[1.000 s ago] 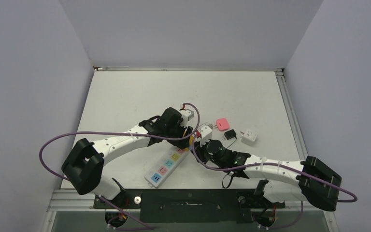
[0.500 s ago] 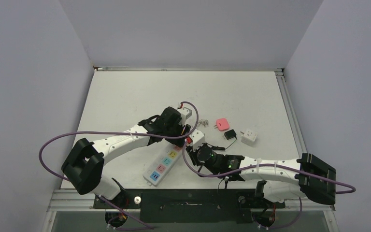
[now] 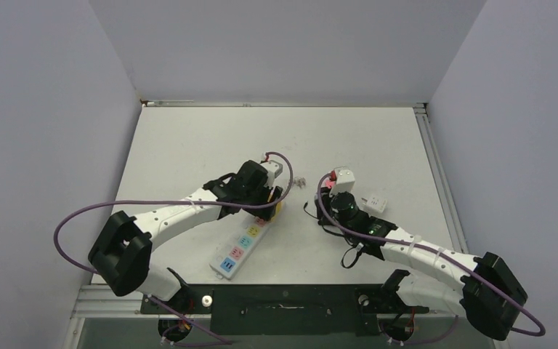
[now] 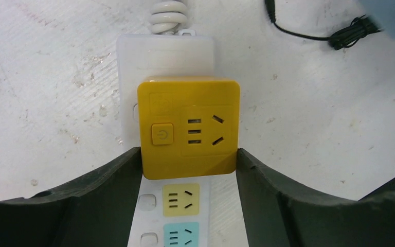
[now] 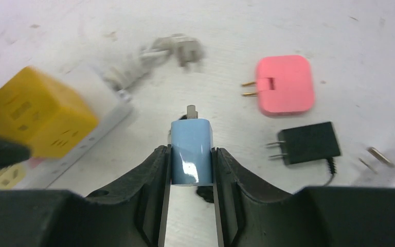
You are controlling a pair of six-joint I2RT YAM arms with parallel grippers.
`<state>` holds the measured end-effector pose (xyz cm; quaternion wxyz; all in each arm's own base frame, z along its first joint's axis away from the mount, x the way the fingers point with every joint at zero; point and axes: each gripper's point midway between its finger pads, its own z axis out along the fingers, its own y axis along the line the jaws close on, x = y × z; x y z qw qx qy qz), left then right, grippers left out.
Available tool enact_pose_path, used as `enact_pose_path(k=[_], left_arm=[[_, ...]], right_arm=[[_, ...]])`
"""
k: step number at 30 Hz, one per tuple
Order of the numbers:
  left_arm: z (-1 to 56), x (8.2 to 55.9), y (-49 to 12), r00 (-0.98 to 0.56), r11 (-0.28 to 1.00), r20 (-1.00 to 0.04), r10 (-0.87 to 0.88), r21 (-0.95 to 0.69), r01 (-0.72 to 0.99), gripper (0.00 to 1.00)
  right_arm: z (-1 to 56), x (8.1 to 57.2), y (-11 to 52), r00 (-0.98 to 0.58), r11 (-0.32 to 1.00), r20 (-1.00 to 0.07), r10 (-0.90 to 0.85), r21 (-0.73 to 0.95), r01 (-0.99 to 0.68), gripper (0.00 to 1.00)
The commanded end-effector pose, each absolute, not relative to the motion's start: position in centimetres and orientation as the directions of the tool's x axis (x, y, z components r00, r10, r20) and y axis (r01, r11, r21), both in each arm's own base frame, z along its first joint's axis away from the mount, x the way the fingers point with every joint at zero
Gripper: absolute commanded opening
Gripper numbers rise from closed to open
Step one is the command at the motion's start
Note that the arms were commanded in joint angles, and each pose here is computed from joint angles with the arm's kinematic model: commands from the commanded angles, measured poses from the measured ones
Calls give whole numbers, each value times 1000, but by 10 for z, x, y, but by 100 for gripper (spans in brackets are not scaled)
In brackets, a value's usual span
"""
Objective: Pull the plug off the socket
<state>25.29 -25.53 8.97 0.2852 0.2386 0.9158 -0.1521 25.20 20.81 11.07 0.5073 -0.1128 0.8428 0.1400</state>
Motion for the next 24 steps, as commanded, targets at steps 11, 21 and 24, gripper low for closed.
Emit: enact_pose_path(k=[11,21,24], left_arm=[[156,253,-253,-638,747,-754,158,-332,577,96],[139,268,-236,-725,806,-680,110,-365,466,96],[138,269,-235,-730,809,-676,97,-373,454,96]], right_arm=[[55,272,111,-624,976,-751,217,175,129,17],[44,272,104,-642,974,-733,225,164,154,46],[46,273,107,-646,975,-730,222,168,146,55]])
